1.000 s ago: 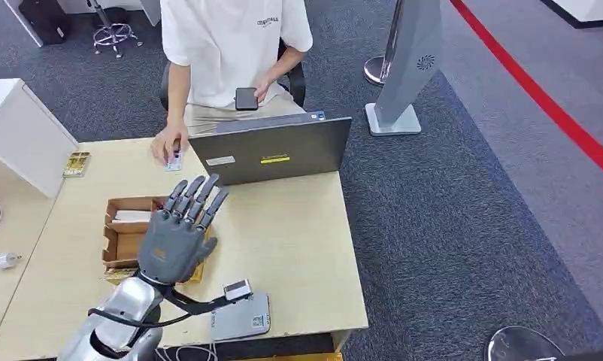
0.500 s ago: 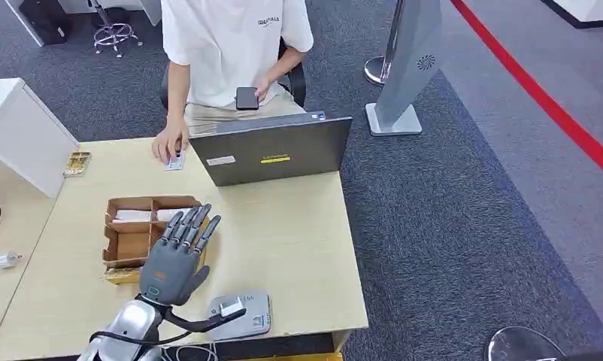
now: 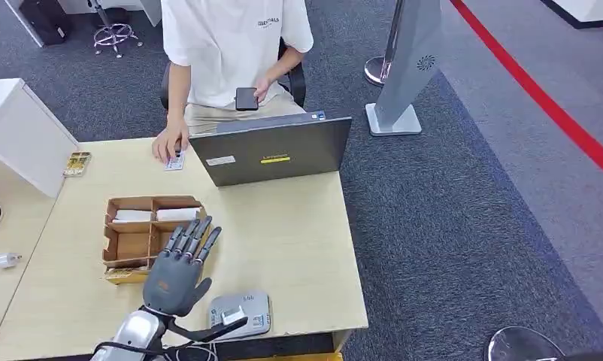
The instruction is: Pass the card to the sensor for recognition and then transmit it.
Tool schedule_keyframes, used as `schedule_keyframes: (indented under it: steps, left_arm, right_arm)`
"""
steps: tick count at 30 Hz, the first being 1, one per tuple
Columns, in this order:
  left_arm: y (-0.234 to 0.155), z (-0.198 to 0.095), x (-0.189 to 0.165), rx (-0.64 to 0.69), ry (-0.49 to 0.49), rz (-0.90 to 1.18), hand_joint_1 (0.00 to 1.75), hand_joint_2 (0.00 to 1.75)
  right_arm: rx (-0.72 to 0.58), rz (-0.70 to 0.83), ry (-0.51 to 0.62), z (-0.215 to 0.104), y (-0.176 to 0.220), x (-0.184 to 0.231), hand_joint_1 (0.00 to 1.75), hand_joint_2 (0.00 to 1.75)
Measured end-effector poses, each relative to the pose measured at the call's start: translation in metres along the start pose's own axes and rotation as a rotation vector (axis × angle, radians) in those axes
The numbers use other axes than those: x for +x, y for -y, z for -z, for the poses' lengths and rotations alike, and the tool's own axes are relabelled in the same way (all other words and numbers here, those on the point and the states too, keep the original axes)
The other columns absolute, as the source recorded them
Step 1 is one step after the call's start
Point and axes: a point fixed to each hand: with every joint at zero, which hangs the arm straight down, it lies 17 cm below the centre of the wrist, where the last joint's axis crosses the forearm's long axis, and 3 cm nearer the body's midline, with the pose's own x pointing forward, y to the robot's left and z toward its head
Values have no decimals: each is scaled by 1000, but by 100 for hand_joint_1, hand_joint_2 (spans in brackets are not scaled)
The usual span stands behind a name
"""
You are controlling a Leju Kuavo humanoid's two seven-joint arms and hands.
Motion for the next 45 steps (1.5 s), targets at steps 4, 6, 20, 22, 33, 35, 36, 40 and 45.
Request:
schedule_keyframes:
  steps: [4,6,20,22,33,35,36,40,45]
  left_arm:
    - [6,-7,0,-14,-10,-12,0,175]
    - [6,-7,0,-14,-12,-12,0,175]
    - [7,-8,0,-17,-15,-15,0,175]
    - [8,-9,-1,-19,-17,-15,0,175]
    - [16,-32,-30,-45,-106,-27,0,175]
    - [16,-34,-35,-44,-119,-26,0,175]
    - [15,-34,-37,-42,-124,-27,0,175]
    - [12,-34,-43,-34,-135,-24,0,175]
    - [11,-34,-46,-32,-138,-23,0,175]
  right_arm:
    - [-1,-6,-2,0,1,-1,0,175]
    - [-1,-7,-2,0,1,-1,0,175]
    - [-2,-11,-2,0,1,-2,0,175]
    - [-2,-11,-3,0,1,-2,0,175]
    - [-8,-6,-11,0,2,-4,0,175]
    - [-9,-10,-9,0,3,-4,0,175]
    - [-9,-12,-8,0,3,-4,0,175]
    - [-13,-13,-6,0,4,-4,0,175]
    - [-19,-21,-5,0,6,-4,0,175]
